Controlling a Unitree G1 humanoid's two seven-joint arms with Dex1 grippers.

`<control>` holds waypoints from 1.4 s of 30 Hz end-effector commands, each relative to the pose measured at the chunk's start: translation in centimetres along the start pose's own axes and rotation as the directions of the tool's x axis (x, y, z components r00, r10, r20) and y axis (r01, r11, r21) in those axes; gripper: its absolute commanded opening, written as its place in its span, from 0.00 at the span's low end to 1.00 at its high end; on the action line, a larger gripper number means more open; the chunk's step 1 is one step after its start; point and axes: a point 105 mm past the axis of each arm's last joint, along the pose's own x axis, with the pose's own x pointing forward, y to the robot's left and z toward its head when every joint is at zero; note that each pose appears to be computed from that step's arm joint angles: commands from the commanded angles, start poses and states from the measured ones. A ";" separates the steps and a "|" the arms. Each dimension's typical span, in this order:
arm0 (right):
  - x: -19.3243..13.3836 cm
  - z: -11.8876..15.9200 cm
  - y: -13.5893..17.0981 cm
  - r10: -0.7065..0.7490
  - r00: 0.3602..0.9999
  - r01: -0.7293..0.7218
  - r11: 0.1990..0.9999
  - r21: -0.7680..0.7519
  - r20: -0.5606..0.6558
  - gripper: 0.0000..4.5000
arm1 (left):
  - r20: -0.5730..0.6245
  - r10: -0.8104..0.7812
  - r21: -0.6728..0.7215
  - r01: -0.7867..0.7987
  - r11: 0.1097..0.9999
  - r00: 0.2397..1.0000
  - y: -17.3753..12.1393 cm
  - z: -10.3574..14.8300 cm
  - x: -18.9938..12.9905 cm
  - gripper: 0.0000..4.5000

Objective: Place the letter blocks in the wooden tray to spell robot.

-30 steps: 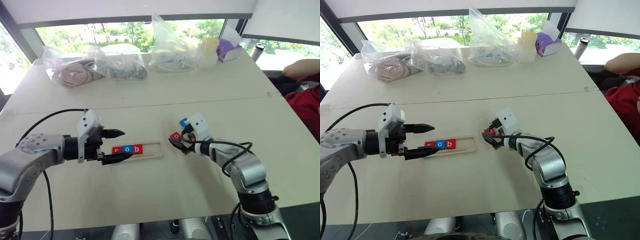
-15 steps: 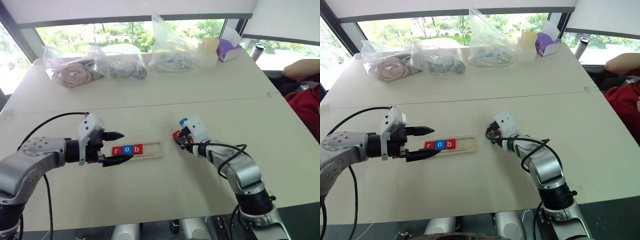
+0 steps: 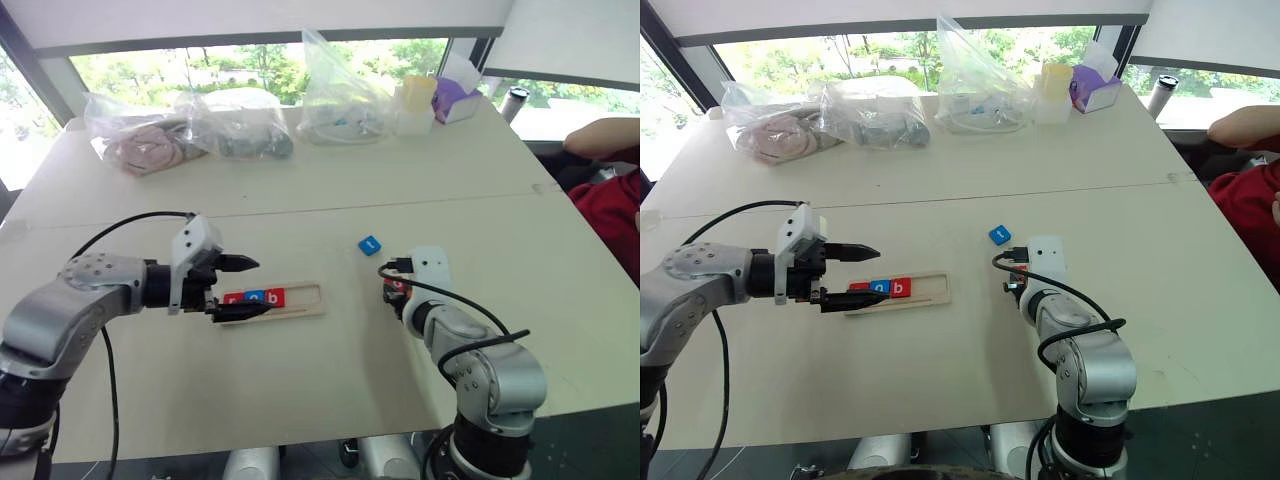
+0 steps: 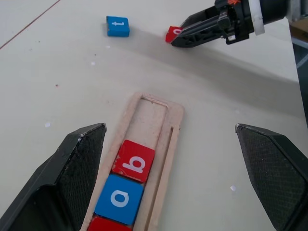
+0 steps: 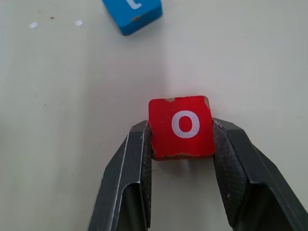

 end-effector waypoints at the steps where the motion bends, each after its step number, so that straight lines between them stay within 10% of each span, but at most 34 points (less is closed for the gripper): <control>1: 0.9 -0.3 -0.5 -0.047 0.998 0.050 0.994 0.099 -0.037 0.49 | 0.002 -0.017 0.041 0.017 0.999 1.000 0.1 0.6 0.1 1.00; 6: 0.3 0.1 0.2 0.001 1.000 0.000 0.998 0.055 -0.024 1.00 | -0.002 -0.014 0.040 0.014 0.999 1.000 0.1 0.5 -0.2 1.00; 10: -1.5 3.4 0.8 0.159 0.979 -0.170 0.983 0.075 0.128 1.00 | -0.020 -0.024 0.042 0.025 0.999 1.000 -0.3 0.1 -0.9 1.00; 15: -3.5 6.9 0.5 0.427 0.883 -0.379 0.893 -0.244 0.192 1.00 | -0.043 -0.059 0.066 0.062 0.996 0.997 -0.6 0.4 -1.9 1.00; 19: -4.4 4.8 -0.8 0.747 0.662 -0.662 0.542 -0.517 -0.063 1.00 | -0.039 -0.117 0.106 0.120 0.987 0.992 -1.7 1.4 -1.8 1.00; 26: 0.8 4.2 -4.0 0.753 0.599 -0.670 0.285 -0.685 -0.273 1.00 | -0.087 -0.111 0.117 0.120 0.986 0.990 -2.1 1.1 -2.6 1.00; 35: 3.7 3.6 -4.7 0.742 0.562 -0.667 0.147 -0.730 -0.364 1.00 | -0.083 -0.033 0.077 0.039 0.996 0.996 -2.3 0.7 -3.9 1.00; 42: 3.9 3.7 -4.5 0.761 0.542 -0.666 0.130 -0.734 -0.357 0.35 | -0.087 0.006 0.066 0.000 0.998 0.996 -2.1 0.5 -4.5 1.00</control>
